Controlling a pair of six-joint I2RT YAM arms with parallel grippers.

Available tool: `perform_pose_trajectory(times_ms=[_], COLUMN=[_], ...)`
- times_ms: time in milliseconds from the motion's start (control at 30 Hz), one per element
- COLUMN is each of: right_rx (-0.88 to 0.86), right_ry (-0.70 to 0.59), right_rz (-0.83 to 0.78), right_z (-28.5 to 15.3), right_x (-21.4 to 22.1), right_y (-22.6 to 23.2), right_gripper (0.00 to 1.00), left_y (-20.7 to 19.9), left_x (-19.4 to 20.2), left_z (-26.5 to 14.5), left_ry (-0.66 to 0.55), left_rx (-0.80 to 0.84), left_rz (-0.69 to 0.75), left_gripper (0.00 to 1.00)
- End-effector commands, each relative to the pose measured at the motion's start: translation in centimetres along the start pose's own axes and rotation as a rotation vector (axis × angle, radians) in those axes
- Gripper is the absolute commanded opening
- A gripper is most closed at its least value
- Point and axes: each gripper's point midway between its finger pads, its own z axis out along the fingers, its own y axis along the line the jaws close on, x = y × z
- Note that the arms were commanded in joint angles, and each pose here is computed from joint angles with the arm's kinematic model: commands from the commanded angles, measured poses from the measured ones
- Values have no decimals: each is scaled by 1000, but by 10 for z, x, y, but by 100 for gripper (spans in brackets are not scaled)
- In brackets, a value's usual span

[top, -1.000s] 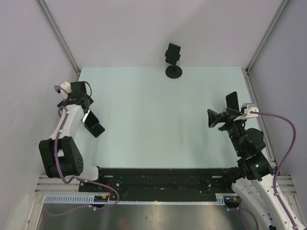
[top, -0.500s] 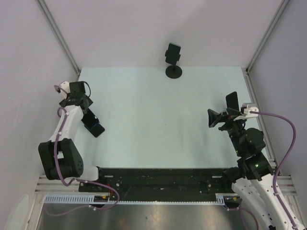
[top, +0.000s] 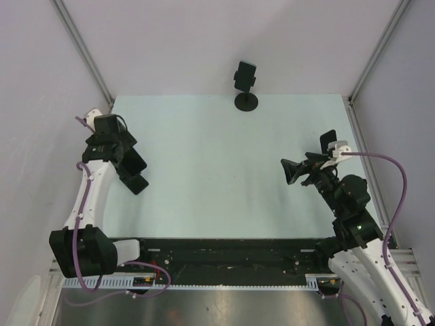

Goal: Remove the phone from the phone stand

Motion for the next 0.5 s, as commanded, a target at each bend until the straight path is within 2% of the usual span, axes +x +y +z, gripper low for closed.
perform_pose_trajectory(times_ms=[0, 267, 367, 467], right_rx=[-178, -471, -552, -556], right_ry=[40, 216, 287, 413], right_rz=[33, 137, 195, 318], right_z=[10, 21, 27, 42], right_x=[-4, 32, 48, 79], right_y=[36, 90, 108, 120], right_gripper=[100, 100, 100, 100], left_y=[-53, -137, -164, -186], left_x=[-12, 46, 74, 102], left_z=[-37, -81, -94, -104], left_ry=[-18, 126, 201, 275], left_rx=[209, 467, 534, 587], left_rz=[51, 141, 173, 209], left_gripper=[5, 4, 3, 1])
